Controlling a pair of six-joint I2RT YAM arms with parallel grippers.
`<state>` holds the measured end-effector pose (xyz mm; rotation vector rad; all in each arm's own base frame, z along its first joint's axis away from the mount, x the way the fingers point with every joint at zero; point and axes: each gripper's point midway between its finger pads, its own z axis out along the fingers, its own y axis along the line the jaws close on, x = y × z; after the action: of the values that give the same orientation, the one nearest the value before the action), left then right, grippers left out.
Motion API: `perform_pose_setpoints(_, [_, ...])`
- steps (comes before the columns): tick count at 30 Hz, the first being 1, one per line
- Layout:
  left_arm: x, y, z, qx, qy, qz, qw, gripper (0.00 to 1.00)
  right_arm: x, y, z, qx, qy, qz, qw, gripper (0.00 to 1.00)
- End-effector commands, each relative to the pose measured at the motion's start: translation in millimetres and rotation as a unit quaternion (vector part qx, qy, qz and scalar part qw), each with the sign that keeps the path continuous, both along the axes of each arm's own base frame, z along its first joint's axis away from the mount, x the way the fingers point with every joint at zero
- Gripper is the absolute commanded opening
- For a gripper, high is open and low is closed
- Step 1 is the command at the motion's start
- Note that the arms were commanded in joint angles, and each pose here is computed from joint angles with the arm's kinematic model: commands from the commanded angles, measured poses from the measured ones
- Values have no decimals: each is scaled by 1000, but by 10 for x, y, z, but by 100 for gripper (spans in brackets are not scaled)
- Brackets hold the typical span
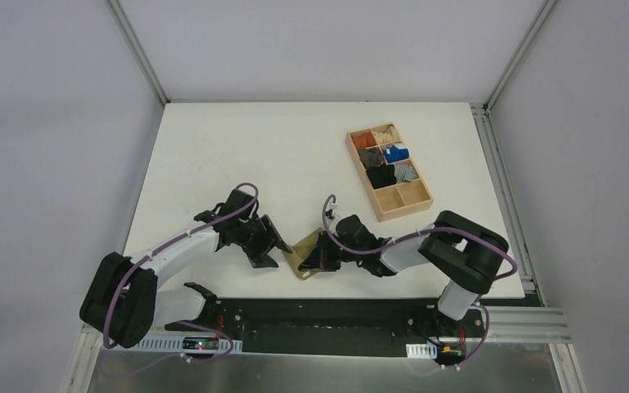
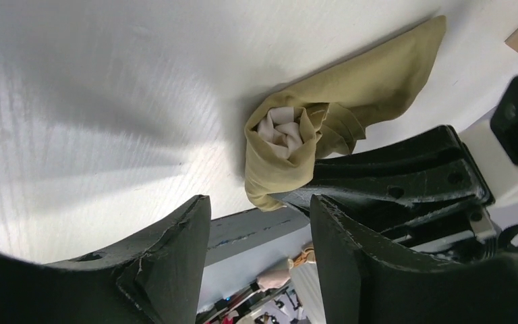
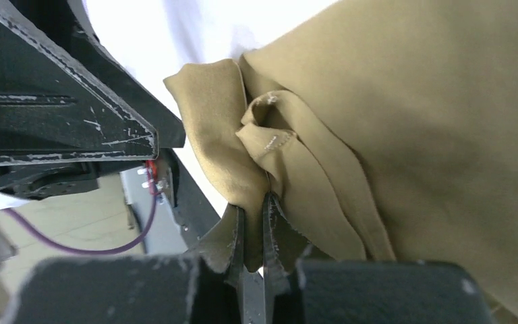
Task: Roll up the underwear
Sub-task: Roll the underwear to the center of the board.
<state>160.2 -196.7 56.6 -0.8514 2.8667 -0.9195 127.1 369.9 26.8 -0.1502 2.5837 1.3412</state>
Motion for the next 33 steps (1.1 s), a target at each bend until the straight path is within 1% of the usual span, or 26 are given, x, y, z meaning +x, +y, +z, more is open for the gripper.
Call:
perform_pose_setpoints(1, [51, -121, -4, -29, -24, -31, 999, 56, -72, -69, -57, 57, 70, -6, 996, 0])
perform_pose_setpoints(3, [43, -130, -54, -29, -21, -40, 999, 55, -57, -76, -40, 83, 85, -12, 993, 0])
perform_pose_setpoints(10, [69, -153, -219, -24, -10, -46, 999, 53, -60, -84, -63, 118, 116, -20, 986, 0])
perform_pose_setpoints(12, [88, -157, -275, -19, -8, -44, 999, 51, -62, -73, -63, 119, 120, -18, 985, 0])
perform_pose_setpoints(14, [110, -161, -328, -16, -6, -42, 999, 46, -60, -57, -31, 123, 121, -16, 985, 0])
perform_pose_setpoints(15, [115, -170, -350, -15, -4, -43, 999, 42, -56, -54, -23, 122, 122, -17, 985, 0])
perform_pose_setpoints(16, [125, -174, -366, -14, -1, -42, 999, 35, -51, -51, -19, 119, 123, -18, 985, 4])
perform_pose_setpoints(19, [129, -187, -401, -13, 6, -46, 999, 5, -30, -54, 26, 110, 116, -22, 987, 28])
perform_pose_setpoints(20, [124, -187, -404, -13, 9, -47, 999, 0, -20, -69, 37, 102, 109, -24, 989, 34])
perform_pose_setpoints(22, [102, -164, -408, -5, 16, -48, 999, 0, 9, -119, 23, 67, 90, -31, 993, 43])
perform_pose_setpoints(24, [72, -99, -396, 13, 18, -47, 999, 0, 25, -188, 18, 17, 56, -31, 998, 50])
perform_pose_setpoints(26, [20, -16, -378, 35, 25, -47, 998, 0, 20, -230, 98, -35, 23, -24, 999, 54])
perform_pose_setpoints(27, [-9, 19, -371, 44, 29, -46, 998, 0, 53, -260, 137, -66, -15, -19, 998, 57])
perform_pose_setpoints(30, [-92, 74, -349, 51, 40, -38, 997, 0, 72, -338, 271, -145, -88, 2, 986, 60])
perform_pose_setpoints(32, [-136, 82, -345, 49, 46, -34, 997, 0, 71, -419, 317, -204, -135, 13, 970, 60])
perform_pose_setpoints(33, [-151, 86, -345, 48, 49, -31, 997, 0, 82, -397, 370, -218, -162, 20, 962, 60])
